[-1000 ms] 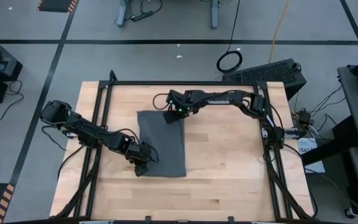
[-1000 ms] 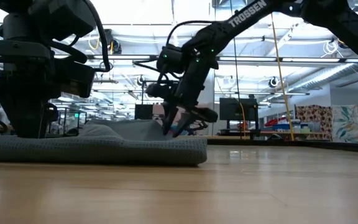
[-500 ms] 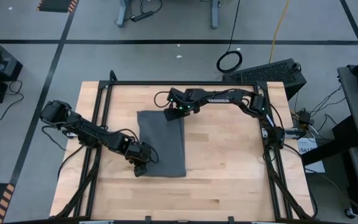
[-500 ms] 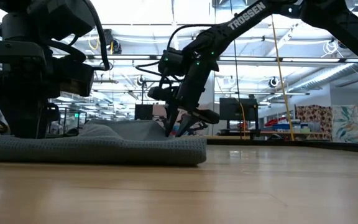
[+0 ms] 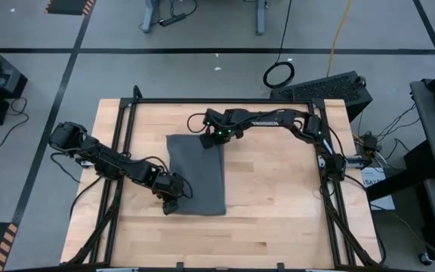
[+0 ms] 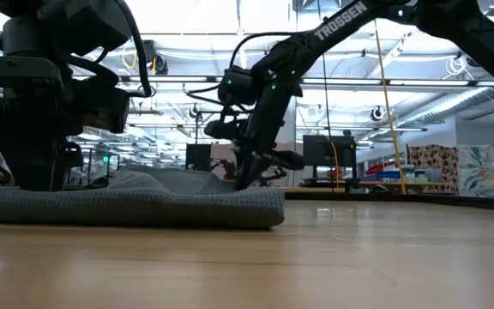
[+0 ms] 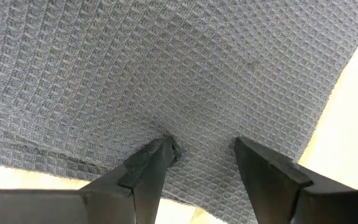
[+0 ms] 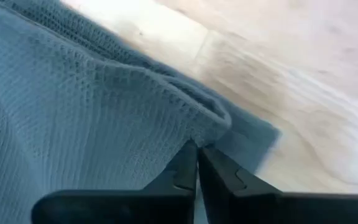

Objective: Roll towel into tight, uniform cylinder
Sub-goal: Roll the gray towel

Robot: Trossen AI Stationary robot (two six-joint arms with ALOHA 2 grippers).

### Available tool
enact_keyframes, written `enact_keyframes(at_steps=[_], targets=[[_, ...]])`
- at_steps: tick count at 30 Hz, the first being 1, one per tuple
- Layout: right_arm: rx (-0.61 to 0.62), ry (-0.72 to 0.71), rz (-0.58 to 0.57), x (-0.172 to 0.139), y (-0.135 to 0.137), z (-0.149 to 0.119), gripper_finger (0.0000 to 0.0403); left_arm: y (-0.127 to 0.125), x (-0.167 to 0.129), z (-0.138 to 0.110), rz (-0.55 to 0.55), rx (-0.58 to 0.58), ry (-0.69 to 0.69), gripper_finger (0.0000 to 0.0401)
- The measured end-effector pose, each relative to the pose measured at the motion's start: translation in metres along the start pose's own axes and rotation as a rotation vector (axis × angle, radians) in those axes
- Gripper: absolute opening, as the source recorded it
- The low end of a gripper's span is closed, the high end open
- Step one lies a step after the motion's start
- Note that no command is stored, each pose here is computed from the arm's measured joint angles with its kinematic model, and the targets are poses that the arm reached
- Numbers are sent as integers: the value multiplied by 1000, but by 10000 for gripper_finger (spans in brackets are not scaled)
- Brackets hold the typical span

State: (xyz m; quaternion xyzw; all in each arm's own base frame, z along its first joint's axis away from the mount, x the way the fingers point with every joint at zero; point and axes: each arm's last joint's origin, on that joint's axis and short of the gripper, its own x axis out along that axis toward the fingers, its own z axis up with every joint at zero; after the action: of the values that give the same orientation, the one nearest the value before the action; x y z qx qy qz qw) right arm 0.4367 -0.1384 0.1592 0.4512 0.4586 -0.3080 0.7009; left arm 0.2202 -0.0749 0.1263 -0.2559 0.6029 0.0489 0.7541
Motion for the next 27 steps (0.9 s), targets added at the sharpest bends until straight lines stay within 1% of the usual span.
enact_keyframes(at_steps=[3, 6, 12, 17, 19, 21, 24, 27], targets=[[-23, 0, -15, -11, -1, 0, 2, 0, 0, 0, 0, 0, 0, 202], [-42, -5, -63, -22, -3, -3, 3, 0, 0, 0, 0, 0, -1, 202], [-95, 65, -149, -28, -12, -8, 2, 0, 0, 0, -3, 1, -3, 202], [-107, 38, -129, -27, -10, -6, 4, 0, 0, 0, -4, 0, -5, 202], [-106, 8, -91, -27, -7, -2, 17, 0, 0, 1, -6, -3, -5, 202], [-92, -5, -62, -27, -7, 2, 40, -2, -2, 2, -20, -4, -5, 202], [-61, 18, -72, -33, -12, 5, 87, -6, -10, 4, -38, -23, -16, 203], [-105, 25, -81, -45, -14, 4, 132, -12, -26, 9, -60, -40, -32, 203]])
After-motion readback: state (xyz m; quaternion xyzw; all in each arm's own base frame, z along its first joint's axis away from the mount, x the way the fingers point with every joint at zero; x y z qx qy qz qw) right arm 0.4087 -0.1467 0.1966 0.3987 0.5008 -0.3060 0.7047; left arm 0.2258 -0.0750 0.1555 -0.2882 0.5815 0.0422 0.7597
